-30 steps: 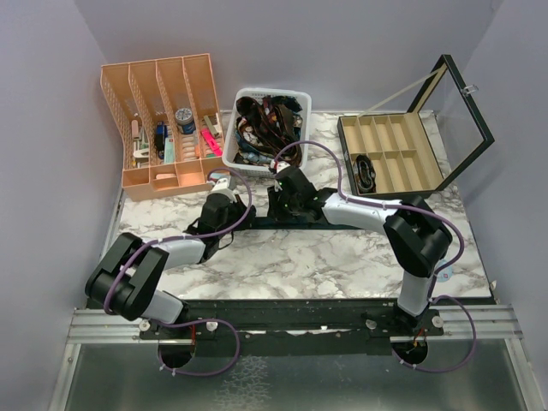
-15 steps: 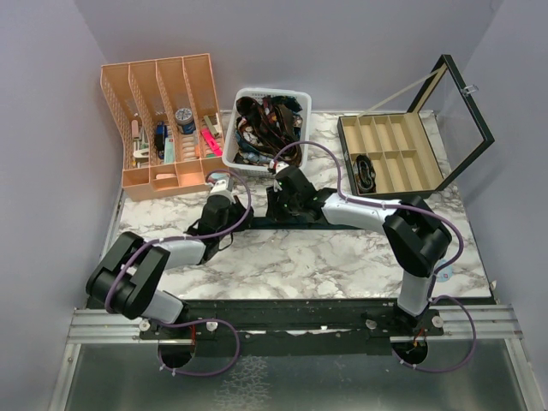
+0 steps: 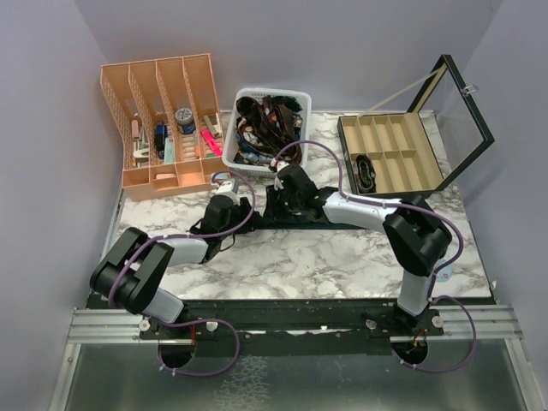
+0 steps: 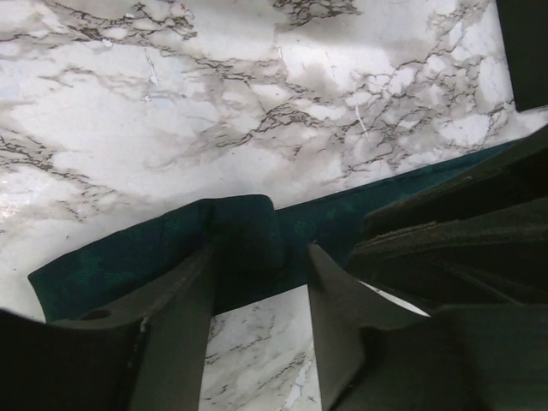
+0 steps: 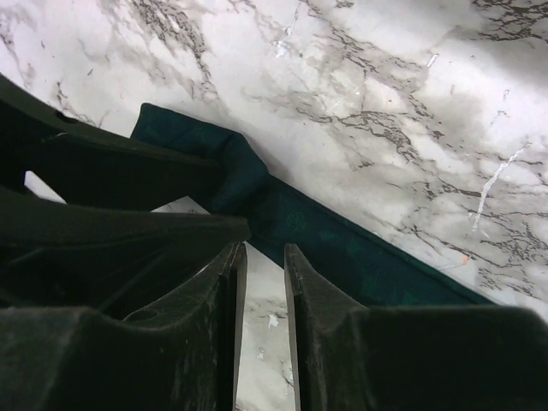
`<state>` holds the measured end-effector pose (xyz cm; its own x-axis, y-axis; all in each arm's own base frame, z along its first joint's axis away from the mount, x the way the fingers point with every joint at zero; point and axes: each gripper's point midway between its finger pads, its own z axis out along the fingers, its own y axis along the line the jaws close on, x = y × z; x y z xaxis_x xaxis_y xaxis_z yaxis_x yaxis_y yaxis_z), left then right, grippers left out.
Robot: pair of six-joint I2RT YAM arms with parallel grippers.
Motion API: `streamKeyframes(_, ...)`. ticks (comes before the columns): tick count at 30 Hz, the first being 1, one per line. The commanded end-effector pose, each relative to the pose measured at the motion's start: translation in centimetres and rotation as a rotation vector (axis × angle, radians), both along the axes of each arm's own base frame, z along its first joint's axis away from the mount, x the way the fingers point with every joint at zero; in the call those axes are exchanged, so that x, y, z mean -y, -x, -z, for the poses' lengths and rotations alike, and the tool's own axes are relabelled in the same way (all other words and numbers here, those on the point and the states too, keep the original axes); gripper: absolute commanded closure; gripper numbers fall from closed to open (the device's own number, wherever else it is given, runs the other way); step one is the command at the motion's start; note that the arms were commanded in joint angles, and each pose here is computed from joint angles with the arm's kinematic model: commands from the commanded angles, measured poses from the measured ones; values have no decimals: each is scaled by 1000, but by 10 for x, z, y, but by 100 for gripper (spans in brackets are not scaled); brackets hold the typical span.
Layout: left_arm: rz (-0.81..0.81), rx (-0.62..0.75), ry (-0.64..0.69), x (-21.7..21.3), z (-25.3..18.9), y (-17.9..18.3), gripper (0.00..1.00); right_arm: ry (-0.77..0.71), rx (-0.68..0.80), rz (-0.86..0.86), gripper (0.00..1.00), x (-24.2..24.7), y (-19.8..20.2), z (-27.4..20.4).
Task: Roll the ties
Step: Roll the tie at the center of the board.
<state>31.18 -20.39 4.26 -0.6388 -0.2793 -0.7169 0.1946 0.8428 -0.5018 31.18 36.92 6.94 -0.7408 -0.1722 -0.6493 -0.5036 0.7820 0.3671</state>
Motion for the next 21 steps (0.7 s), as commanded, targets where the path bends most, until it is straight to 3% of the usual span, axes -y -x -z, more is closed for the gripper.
streamKeyframes(1,31,75,58,12,-34,-7,49,-63,-32,14,69,-3,-7,-6)
streamKeyframes(13,-29,153,86,-8,-72,-7,43,-167,-85,29,60,4,-11,-20)
streamKeyframes(17,-124,163,71,-32,-77,-6,34,-218,-130,-23,54,-12,-8,-22)
streamKeyframes(21,-240,105,60,-65,-68,-3,17,-253,-169,-51,50,-25,-10,-19)
